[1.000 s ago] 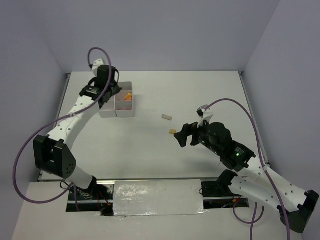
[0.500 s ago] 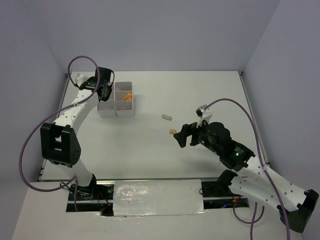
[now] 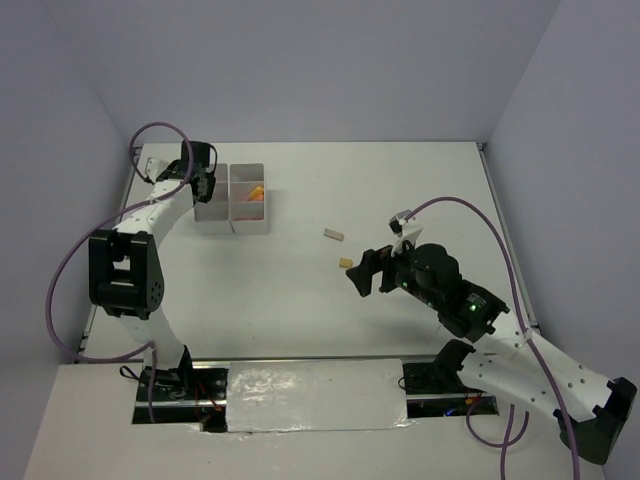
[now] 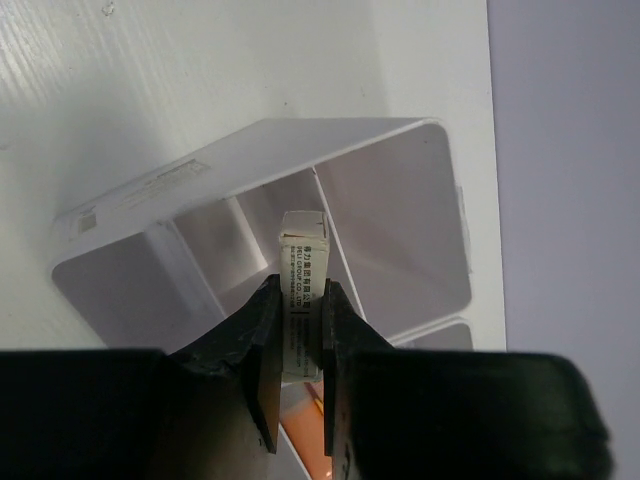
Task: Sort the stationery into containers
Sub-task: Place the stationery in the storage box, then pick up the stationery from the center of the board.
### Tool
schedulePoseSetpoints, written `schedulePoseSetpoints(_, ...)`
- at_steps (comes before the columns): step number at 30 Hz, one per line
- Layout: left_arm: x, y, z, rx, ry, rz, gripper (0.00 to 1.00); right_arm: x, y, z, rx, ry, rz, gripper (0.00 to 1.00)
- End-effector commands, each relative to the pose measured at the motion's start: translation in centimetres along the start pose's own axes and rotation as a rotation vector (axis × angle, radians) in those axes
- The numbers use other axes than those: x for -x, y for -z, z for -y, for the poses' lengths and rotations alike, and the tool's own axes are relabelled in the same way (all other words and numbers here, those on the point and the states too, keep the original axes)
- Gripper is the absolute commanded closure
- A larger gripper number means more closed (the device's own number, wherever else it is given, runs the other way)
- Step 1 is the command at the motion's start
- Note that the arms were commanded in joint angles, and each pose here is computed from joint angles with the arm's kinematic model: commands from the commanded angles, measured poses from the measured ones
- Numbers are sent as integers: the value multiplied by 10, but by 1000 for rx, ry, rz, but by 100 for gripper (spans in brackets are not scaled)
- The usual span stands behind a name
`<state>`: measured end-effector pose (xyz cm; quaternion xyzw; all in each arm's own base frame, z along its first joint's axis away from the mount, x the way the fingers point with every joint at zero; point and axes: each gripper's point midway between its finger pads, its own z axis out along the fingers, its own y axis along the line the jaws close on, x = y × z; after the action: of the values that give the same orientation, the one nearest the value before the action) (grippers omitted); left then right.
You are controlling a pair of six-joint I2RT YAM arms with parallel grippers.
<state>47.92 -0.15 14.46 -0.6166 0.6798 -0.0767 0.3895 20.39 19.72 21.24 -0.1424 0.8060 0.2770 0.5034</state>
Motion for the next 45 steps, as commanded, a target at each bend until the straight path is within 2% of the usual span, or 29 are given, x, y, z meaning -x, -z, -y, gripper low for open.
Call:
schedulePoseSetpoints(1,-3,-9,8,-60,6,-26,88,5,-3,-3,21,12,20,0)
schedulePoseSetpoints(4,-4,-12,12,-90,-5,-33,76,4,-4,-4,23,14,16,0)
schedulePoseSetpoints(5,-5,-12,12,-92,-9,-35,67,2,-5,-3,20,14,12,0)
schedulePoseSetpoints(9,-5,-10,12,-114,-4,-37,43,2,-7,-4,28,13,11,0)
schedulePoseSetpoints(18,-8,0,11,-159,2,-67,43,1,-10,-7,38,10,4,0)
schedulePoseSetpoints(20,-3,11,18,-198,-3,-62,43,0,-11,-5,31,9,3,0)
schedulePoseSetpoints(25,13,60,44,-345,-66,4,38,-9,-22,20,-132,-37,-44,0)
schedulePoseSetpoints(27,11,83,60,-414,-202,39,33,-6,-20,27,-175,-72,-32,0)
schedulePoseSetpoints(28,10,95,64,-417,-249,58,23,-3,-18,33,-211,-83,-14,0)
schedulePoseSetpoints(29,-7,109,62,-423,-389,62,18,0,-16,36,-230,-93,2,0)
schedulePoseSetpoints(30,-5,123,73,-437,-429,109,16,7,-12,37,-241,-116,31,0)
schedulePoseSetpoints(31,-12,130,71,-432,-524,123,10,11,-8,41,-267,-120,46,0)
schedulePoseSetpoints(34,-65,163,81,-586,-751,63,3,23,5,46,-299,-141,84,0)
schedulePoseSetpoints(35,-90,175,86,-678,-810,33,3,25,8,45,-298,-142,90,0)
schedulePoseSetpoints(38,-147,181,72,-799,-980,-93,1,36,27,43,-278,-159,145,0)
schedulePoseSetpoints(40,-184,179,58,-821,-1069,-165,1,37,32,38,-242,-157,153,0)
schedulePoseSetpoints(45,-250,171,40,-884,-1231,-234,1,37,41,31,-186,-126,158,0)
